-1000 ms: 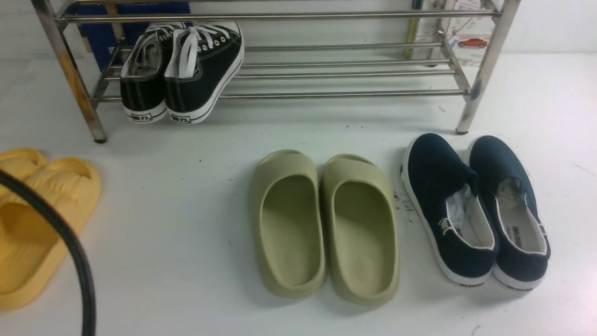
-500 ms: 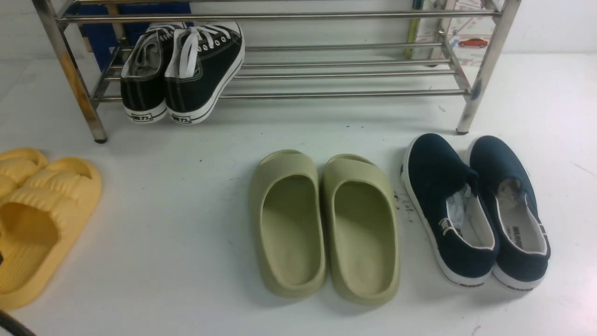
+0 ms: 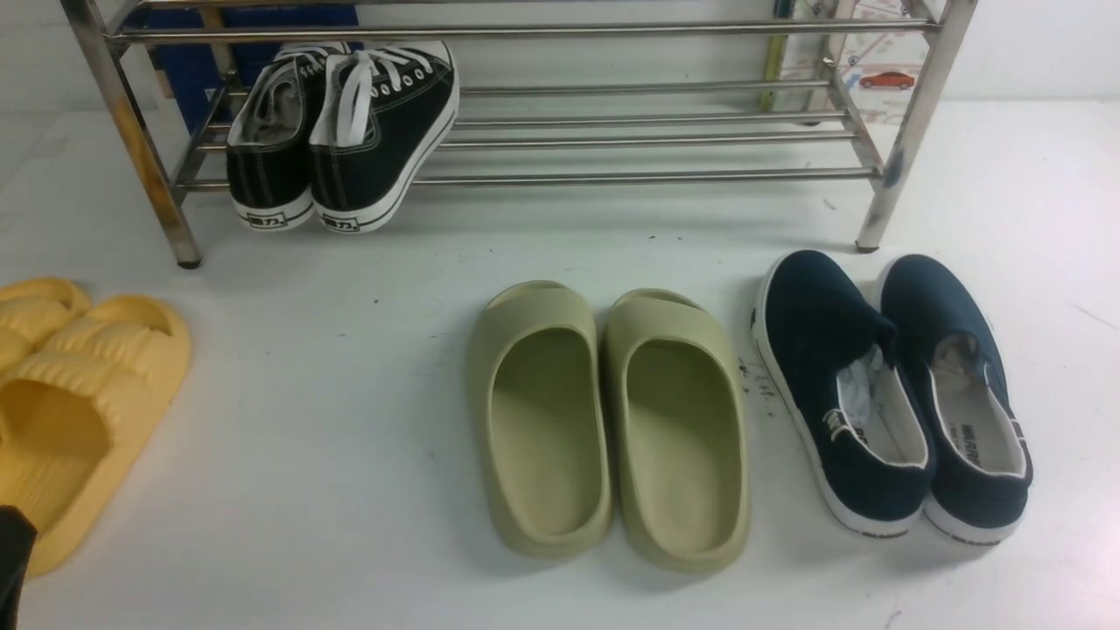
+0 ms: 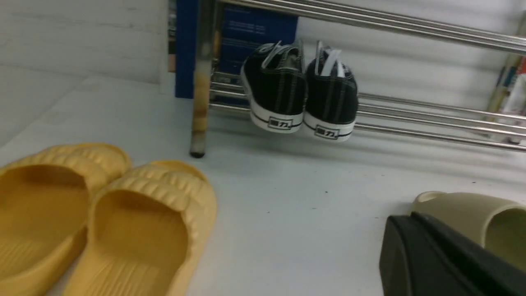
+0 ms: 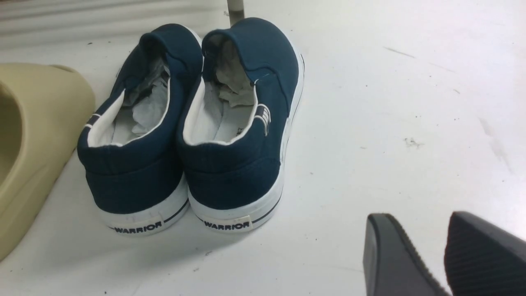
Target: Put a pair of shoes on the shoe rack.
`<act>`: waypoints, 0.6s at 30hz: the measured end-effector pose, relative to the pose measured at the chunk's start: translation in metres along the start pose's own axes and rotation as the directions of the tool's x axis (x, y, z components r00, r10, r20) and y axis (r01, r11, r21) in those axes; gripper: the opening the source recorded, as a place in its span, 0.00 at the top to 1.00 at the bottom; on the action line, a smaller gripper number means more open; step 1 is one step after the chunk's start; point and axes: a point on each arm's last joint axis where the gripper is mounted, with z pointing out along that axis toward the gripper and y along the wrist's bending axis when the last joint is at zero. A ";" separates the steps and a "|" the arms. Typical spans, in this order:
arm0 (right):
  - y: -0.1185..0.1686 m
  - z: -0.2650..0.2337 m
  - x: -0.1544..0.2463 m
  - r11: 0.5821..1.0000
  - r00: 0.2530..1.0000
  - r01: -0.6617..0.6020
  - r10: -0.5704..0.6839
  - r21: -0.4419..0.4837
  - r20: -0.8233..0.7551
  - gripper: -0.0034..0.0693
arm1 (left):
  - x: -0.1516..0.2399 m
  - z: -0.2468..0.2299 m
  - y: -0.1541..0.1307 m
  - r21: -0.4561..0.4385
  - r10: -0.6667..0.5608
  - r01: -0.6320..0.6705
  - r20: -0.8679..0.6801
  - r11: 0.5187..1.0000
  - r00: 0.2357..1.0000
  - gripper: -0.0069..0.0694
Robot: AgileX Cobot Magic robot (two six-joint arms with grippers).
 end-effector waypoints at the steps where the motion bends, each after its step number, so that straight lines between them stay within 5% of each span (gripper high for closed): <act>1: 0.000 0.000 0.000 1.000 1.000 0.000 0.000 0.000 0.000 0.62 | 0.005 0.001 0.002 -0.013 -0.001 0.000 -0.016 1.000 1.000 0.93; 11: 0.000 0.000 0.000 1.000 1.000 0.000 0.000 0.000 0.000 0.62 | 0.037 0.000 0.008 -0.079 -0.070 0.053 -0.233 0.995 0.970 0.93; 18: 0.000 0.000 0.000 1.000 1.000 0.000 0.000 0.000 0.000 0.62 | 0.039 0.000 0.009 -0.083 -0.071 0.052 -0.248 0.995 0.966 0.93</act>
